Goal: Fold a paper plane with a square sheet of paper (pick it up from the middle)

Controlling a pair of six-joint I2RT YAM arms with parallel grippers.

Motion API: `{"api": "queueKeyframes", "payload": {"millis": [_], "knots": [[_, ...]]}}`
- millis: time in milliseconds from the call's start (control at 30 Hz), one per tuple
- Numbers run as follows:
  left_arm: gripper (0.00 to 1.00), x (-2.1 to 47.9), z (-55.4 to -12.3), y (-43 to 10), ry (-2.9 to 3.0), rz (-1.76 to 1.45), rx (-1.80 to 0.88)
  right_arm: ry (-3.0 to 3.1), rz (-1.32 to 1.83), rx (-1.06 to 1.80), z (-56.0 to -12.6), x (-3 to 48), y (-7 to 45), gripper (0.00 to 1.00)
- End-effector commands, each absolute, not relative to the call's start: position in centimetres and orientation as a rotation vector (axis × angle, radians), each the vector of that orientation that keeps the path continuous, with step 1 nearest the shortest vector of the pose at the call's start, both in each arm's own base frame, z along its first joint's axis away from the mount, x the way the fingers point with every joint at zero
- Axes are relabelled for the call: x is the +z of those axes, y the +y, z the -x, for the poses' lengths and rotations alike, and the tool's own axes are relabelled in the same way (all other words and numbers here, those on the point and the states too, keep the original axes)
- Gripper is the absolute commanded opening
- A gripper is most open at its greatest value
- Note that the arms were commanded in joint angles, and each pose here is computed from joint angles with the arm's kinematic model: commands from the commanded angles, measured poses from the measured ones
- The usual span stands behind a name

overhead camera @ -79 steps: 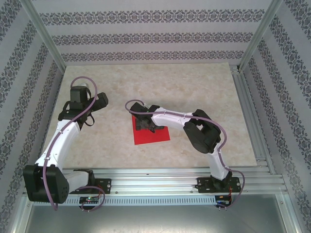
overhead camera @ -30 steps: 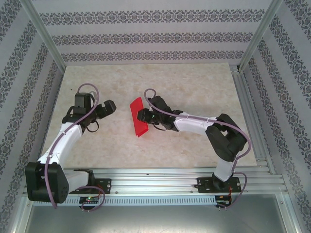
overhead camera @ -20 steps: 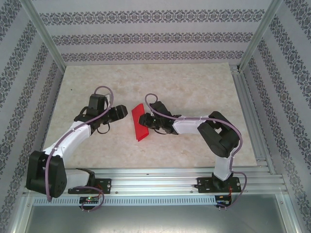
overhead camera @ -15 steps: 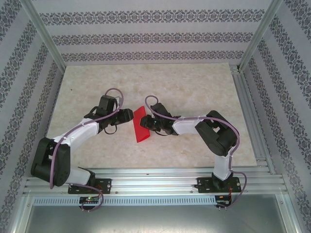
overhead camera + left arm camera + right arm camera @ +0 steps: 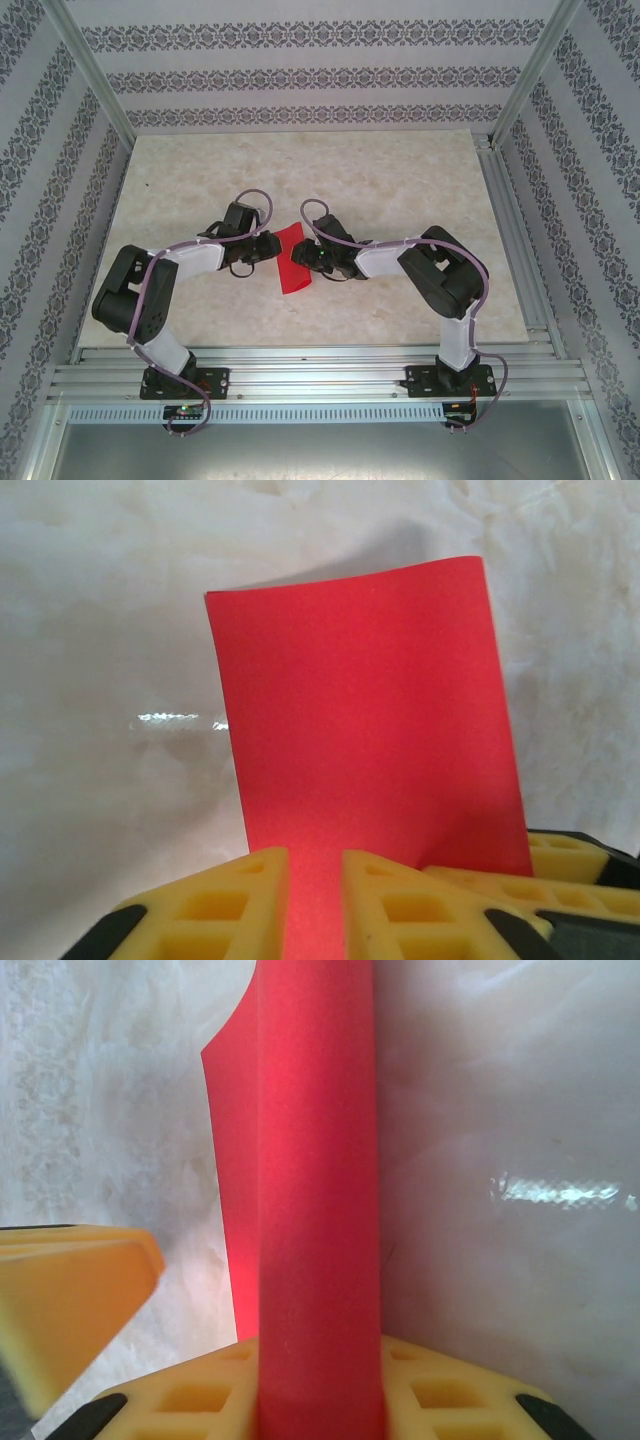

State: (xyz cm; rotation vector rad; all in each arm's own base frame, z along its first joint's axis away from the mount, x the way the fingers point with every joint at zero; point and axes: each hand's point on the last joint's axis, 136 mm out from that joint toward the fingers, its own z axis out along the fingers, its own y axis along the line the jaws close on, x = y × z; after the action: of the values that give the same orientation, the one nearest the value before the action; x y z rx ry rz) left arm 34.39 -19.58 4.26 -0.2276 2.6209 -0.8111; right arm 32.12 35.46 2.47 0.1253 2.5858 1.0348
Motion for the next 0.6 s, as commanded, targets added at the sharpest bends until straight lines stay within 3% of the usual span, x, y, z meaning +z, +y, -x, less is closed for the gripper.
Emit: {"api": "queueKeyframes", "payload": {"millis": [0,300,567], "knots": [[0.19,5.3,-36.0,-21.4,2.565,0.169,-0.869,2.595,-0.142,1.039,-32.2,1.8,35.4,0.29],[0.11,3.0,-35.9,-21.4,2.652,0.154,-0.794,2.604,-0.142,1.061,-32.1,2.3,35.7,0.31],[0.08,1.3,-35.0,-20.6,2.731,0.109,-0.709,2.628,-0.010,0.979,-31.5,5.0,34.3,0.59]]}}
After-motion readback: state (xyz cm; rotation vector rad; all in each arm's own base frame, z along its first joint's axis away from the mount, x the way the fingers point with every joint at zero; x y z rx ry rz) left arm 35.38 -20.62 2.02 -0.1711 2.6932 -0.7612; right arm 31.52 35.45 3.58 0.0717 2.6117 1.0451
